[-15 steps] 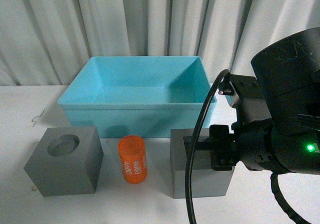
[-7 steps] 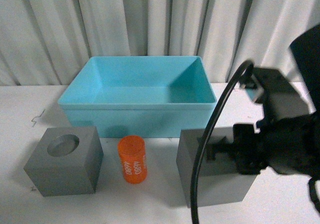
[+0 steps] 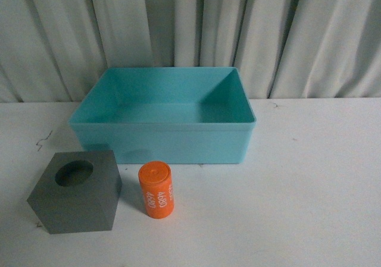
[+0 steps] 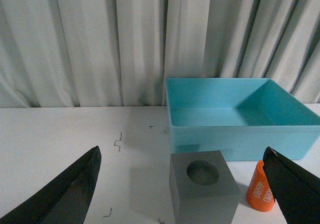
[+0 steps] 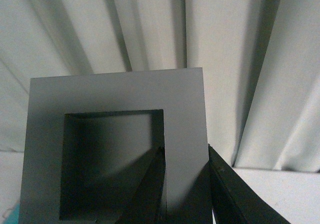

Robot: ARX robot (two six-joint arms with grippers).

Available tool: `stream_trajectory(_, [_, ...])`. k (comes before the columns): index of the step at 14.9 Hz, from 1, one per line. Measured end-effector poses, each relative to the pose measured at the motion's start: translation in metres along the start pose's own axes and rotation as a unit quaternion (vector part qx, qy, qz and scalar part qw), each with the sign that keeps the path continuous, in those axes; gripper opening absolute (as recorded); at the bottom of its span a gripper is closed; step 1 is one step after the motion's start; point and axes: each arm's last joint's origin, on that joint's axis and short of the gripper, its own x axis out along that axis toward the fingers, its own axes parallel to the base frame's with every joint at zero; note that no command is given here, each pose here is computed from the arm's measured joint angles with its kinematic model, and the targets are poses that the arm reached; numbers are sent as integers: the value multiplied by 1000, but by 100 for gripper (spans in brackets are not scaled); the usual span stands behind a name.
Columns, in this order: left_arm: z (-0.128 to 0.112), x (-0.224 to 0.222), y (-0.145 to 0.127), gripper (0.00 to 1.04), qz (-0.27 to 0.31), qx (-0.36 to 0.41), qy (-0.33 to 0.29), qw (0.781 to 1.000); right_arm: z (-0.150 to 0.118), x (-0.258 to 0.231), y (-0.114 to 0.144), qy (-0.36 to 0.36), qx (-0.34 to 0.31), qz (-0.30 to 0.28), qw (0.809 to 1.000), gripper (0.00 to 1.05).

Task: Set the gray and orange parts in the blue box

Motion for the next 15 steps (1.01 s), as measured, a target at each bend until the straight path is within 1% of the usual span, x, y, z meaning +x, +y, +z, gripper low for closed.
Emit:
stream_trajectory(1, [0,0,0,98,0,0,0,1000,-20,44,-1,53,0,-3,999,19])
stream_trajectory(2, [0,0,0,98,0,0,0,1000,-47,88,5,109,1,-11,994,19])
stream_trajectory(3, [0,0,0,98,0,0,0,1000,-55,107,12,128,4,-11,992,19])
stream_trajectory(5, [0,0,0,98,0,0,0,1000,-61,139,32,142,0,-7,990,19])
stream_trajectory(7, [0,0,0,98,0,0,0,1000,-77,161,46,170,8,-16,985,19])
stream_trajectory(8, [0,0,0,98,0,0,0,1000,-90,170,52,191,15,-23,981,19])
stream_trajectory(9, [0,0,0,98,0,0,0,1000,-108,179,56,217,16,-30,976,19])
stream_trajectory(10, [0,0,0,98,0,0,0,1000,-128,186,57,243,13,-47,969,19])
stream_trajectory(12, [0,0,0,98,0,0,0,1000,-152,194,56,274,10,-71,959,19])
stream_trajectory(13, [0,0,0,98,0,0,0,1000,-158,198,55,280,11,-81,957,19])
stream_trajectory(15, [0,0,0,98,0,0,0,1000,-159,200,54,287,14,-94,953,19])
